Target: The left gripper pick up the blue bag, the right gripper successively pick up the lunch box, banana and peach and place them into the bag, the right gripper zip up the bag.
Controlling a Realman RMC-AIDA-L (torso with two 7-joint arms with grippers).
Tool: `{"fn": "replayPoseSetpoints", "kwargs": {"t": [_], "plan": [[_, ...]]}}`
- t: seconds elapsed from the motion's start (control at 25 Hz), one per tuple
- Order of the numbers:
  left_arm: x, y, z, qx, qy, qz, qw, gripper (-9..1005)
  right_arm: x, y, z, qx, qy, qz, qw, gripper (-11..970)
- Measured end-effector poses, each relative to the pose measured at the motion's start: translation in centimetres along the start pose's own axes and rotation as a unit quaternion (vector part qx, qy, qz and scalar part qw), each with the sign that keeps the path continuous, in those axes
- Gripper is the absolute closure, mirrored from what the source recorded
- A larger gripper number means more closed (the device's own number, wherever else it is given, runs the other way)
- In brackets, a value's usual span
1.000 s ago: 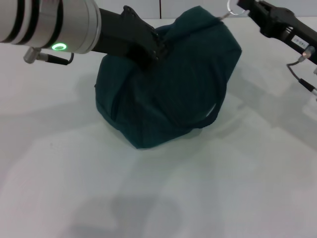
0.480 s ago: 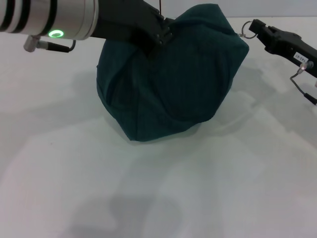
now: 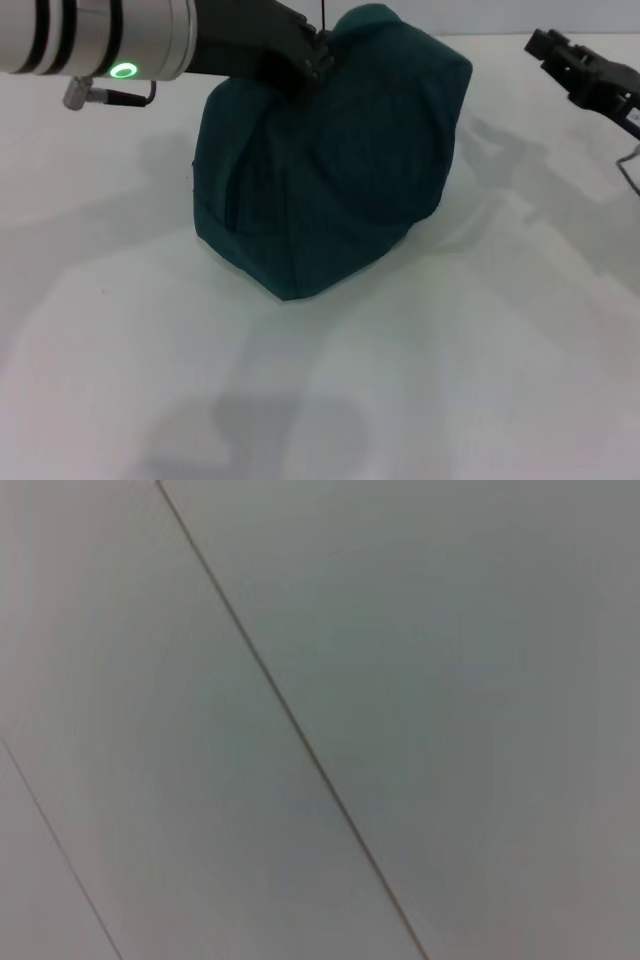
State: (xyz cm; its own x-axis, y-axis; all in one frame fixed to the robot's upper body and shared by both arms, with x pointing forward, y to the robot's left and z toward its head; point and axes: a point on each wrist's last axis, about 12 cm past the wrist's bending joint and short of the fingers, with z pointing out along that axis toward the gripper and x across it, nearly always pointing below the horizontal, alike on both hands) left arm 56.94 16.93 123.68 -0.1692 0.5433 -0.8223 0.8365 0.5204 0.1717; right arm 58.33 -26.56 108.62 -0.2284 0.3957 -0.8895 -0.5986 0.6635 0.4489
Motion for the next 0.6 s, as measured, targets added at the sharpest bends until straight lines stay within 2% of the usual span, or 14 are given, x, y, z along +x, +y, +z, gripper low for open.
{"fn": "replayPoseSetpoints", "kwargs": {"t": [0.08,0.28,0.48,0.6], "plan": [[0.1,0.2,0.0,-0.006,-0.004,-0.007,1.000,943,0.0,0.0,-0.6,-0.002,-0.004,-0.002,1.000,753],[0.4,0.3,-0.3,-0.016,-0.045,-0.050,0.998,939,0.3,-0.2,-2.2,0.004,-0.008,0.000,1.000,520],[1.4,0.9,-1.8,-0.018,-0.090,-0.094,0.991,772,0.0,0.0,-3.7,-0.017,-0.021,-0.004,1.000,313],[3.0,0.7,-3.2,-0.011,-0.122,-0.104,0.987,660,-1.0,0.5,-5.0,-0.057,-0.035,-0.017,0.998,253]]}}
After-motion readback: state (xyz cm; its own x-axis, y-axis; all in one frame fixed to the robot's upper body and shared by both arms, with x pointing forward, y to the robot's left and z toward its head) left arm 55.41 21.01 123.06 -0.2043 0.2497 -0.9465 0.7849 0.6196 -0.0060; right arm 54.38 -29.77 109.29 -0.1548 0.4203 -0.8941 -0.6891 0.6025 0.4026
